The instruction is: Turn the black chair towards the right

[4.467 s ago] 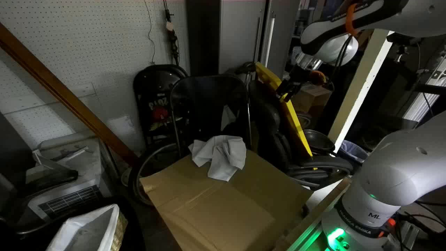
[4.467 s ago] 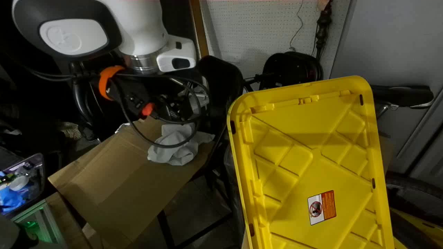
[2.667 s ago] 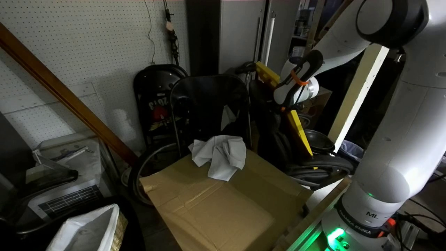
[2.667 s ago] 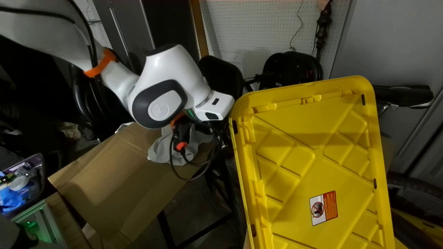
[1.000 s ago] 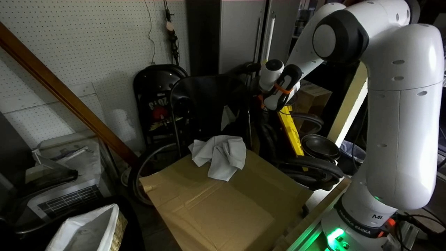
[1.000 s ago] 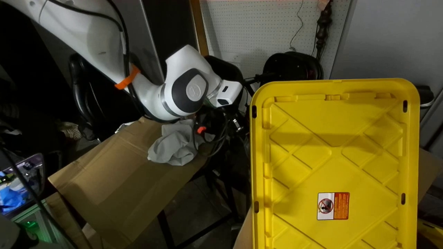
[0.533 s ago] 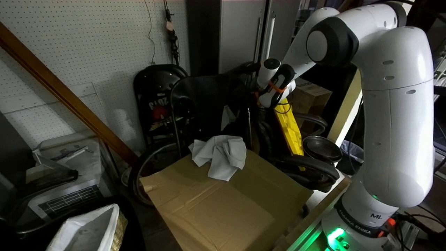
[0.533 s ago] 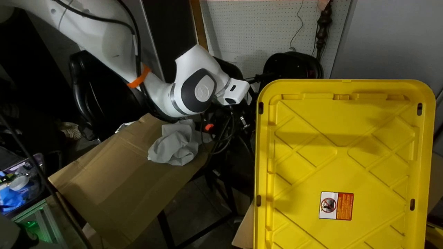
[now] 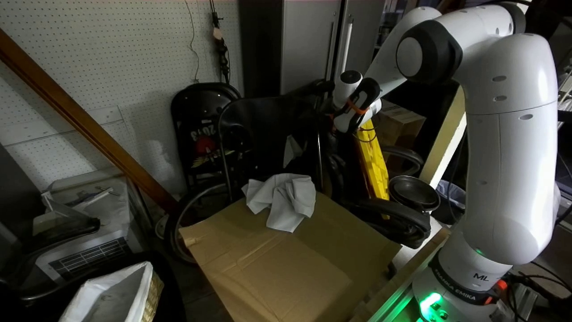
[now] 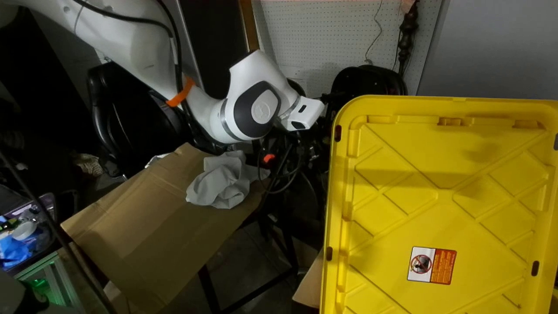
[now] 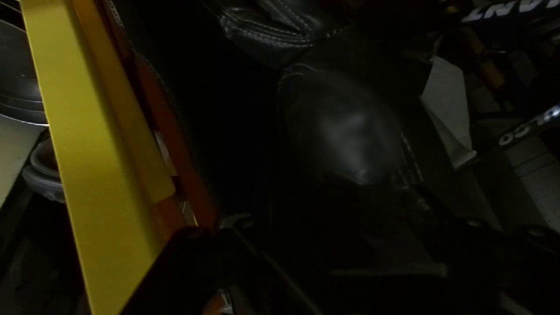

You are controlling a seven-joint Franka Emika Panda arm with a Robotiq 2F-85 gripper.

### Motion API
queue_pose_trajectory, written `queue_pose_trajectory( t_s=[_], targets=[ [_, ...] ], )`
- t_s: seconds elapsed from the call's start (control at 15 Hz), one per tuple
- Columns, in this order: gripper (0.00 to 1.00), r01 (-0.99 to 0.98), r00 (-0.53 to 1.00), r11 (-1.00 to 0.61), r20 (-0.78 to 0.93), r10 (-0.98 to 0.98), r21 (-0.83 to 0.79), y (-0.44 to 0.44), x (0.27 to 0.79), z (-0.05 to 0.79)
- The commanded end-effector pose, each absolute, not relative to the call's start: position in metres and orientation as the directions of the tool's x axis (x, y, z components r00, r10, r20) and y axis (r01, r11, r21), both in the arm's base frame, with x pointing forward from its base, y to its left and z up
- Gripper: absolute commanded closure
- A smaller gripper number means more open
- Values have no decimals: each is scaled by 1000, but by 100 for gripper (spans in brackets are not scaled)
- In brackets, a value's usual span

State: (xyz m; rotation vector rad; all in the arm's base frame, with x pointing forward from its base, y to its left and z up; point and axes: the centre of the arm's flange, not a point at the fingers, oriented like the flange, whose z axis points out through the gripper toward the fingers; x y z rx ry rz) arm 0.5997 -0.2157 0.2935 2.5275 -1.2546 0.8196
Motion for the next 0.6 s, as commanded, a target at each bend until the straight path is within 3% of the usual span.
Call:
queue_pose_trajectory(
  t_s=[0.0,0.4,0.47,0.53],
  targets=[
    [0,-780,529,-626,528,-665,-6,-220,594,303],
    [0,-702,630,-711,501,-593,41,-209,596,303],
    [10,-690,643,-722,497,-583,45,-208,597,302],
    [26,-681,649,-730,498,-575,44,-207,599,300]
  ],
)
